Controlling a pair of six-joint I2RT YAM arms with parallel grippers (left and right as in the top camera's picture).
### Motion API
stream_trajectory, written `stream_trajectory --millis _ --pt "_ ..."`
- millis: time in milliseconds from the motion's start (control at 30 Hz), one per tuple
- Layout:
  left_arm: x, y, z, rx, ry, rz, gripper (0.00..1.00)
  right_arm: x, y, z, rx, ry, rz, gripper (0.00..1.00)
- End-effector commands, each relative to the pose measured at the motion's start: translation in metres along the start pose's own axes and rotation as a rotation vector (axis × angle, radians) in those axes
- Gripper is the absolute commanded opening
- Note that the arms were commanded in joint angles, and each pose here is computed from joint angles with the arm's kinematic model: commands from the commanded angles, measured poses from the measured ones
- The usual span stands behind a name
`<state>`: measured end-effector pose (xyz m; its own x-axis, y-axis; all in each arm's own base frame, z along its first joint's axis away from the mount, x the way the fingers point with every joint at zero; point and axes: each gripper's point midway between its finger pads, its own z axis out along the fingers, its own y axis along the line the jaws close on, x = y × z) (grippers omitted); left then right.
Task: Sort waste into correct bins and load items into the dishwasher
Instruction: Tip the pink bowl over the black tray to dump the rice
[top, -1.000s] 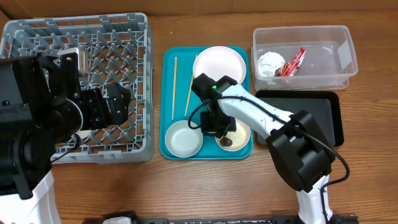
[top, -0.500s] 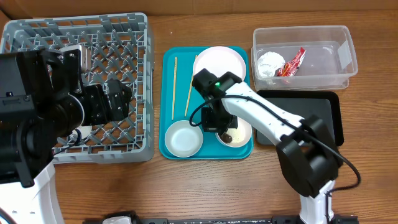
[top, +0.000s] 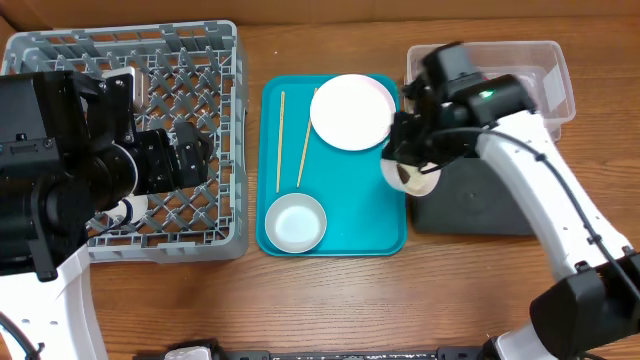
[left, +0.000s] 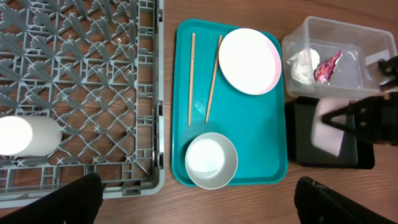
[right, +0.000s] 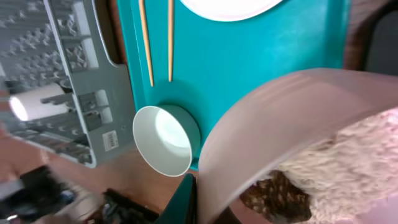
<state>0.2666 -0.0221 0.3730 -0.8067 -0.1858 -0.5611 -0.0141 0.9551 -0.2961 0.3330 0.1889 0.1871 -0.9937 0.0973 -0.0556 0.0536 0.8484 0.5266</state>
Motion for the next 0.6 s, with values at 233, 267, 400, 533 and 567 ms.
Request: stream_trajectory --millis 233,267,400,533,567 --pt "-0.002 -0.001 0.004 0.009 0.009 0.015 1.0 -0.006 -0.057 -0.006 -0.527 0.001 0.007 0.04" --pt "-0.002 -0.001 0.004 0.009 0.009 0.015 1.0 -0.007 -0.076 -0.004 -0.548 -0.025 0.054 0.04" --pt "-0.002 -0.001 0.004 0.009 0.009 0.015 1.0 -0.006 -0.103 -0.01 -0.631 -0.089 0.099 0.04" --pt "-0.002 -0.001 0.004 0.009 0.009 0.015 1.0 -0.01 -0.113 -0.029 -0.733 -0.171 0.075 0.04" --pt "-0.002 -0.001 0.004 0.009 0.009 0.015 1.0 -0.011 -0.114 -0.032 -0.747 -0.182 0.074 0.04"
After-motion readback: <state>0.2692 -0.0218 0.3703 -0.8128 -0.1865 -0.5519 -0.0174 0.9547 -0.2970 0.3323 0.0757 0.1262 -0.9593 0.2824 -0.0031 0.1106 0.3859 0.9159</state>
